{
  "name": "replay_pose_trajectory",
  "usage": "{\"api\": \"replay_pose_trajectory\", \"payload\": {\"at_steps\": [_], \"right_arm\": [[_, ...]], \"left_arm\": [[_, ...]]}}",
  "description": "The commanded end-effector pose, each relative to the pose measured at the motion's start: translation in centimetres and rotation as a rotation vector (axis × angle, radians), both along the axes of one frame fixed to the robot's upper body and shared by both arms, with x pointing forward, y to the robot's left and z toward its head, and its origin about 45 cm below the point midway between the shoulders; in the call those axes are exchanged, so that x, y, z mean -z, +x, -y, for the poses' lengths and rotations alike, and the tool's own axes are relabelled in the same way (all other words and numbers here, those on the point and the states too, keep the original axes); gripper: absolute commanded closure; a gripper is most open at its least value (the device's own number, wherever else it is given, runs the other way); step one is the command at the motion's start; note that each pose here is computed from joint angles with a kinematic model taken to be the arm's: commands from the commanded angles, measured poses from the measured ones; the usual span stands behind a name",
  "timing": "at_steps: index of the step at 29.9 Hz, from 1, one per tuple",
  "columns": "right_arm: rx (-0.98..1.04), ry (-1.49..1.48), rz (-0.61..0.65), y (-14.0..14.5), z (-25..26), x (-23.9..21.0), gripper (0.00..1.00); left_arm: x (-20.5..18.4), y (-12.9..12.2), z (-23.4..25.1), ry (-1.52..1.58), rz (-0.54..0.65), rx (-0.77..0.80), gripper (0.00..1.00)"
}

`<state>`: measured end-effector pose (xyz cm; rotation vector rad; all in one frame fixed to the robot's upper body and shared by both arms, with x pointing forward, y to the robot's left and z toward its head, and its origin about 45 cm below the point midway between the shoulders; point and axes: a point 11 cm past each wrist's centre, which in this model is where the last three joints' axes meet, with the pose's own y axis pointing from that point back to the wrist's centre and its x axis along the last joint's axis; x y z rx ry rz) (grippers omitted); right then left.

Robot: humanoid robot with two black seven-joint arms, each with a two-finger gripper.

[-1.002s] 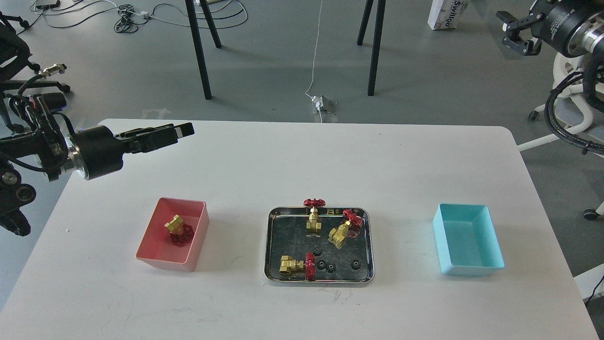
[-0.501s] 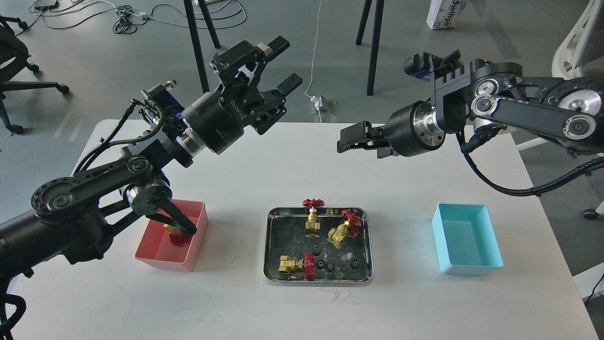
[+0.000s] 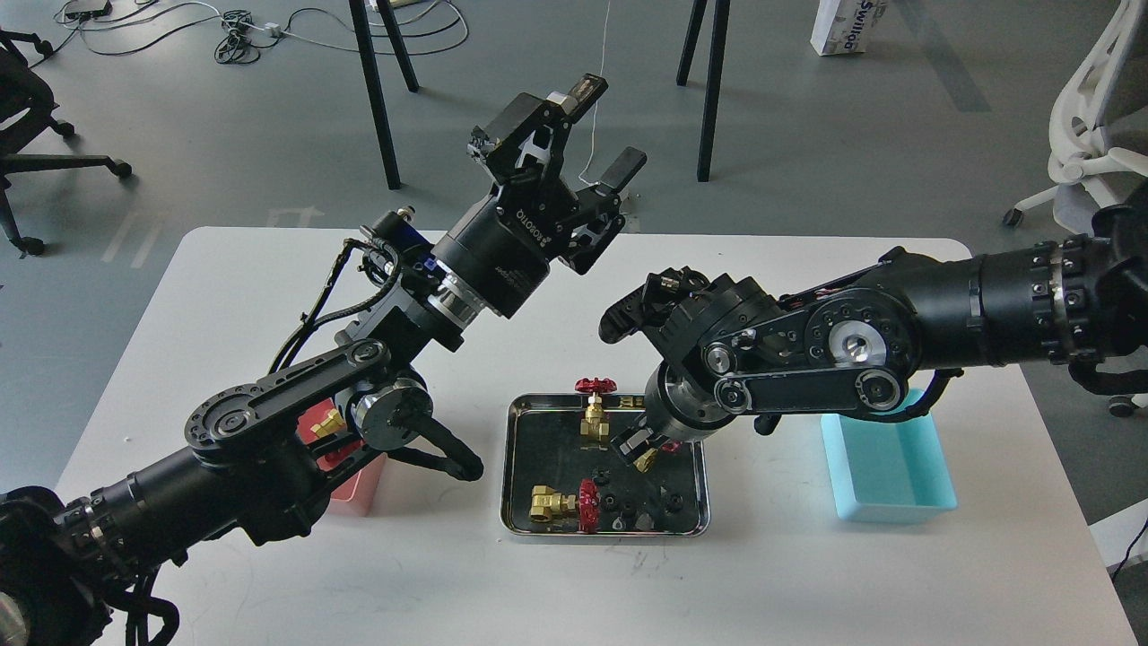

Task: Place valve in pink box and gear in blue box
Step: 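Reach the right gripper down to the small black gear on the tray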

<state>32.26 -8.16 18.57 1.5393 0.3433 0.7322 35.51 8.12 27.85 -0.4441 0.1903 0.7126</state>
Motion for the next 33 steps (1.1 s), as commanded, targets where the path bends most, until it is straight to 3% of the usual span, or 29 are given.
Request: {"api": "replay_pose_trajectory", "payload": {"at_steps": [1, 12, 18, 33], "right_arm": [[-0.058, -0.057, 0.005, -0.8, -0.2, 0.5, 0.66], [-0.093, -0.142, -0.041, -2.6, 1.5, 3.1, 0.63], [-0.070, -0.140, -0.074, -3.2, 2.0, 4.5, 0.50], [-0.022, -0.130, -0.060, -2.1, 2.2, 5.1, 0.51]], "left_arm": [[0.2, -0.1, 0.3, -0.001, -0.004, 0.005, 0.21], [1.3, -0.5, 0.0, 0.004, -0.031, -0.002, 0.19], [1.5, -0.3, 0.0, 0.009, -0.033, -0.007, 0.18], [1.7, -0.6, 0.2, 0.014, -0.037, 0.003, 0.15]]}}
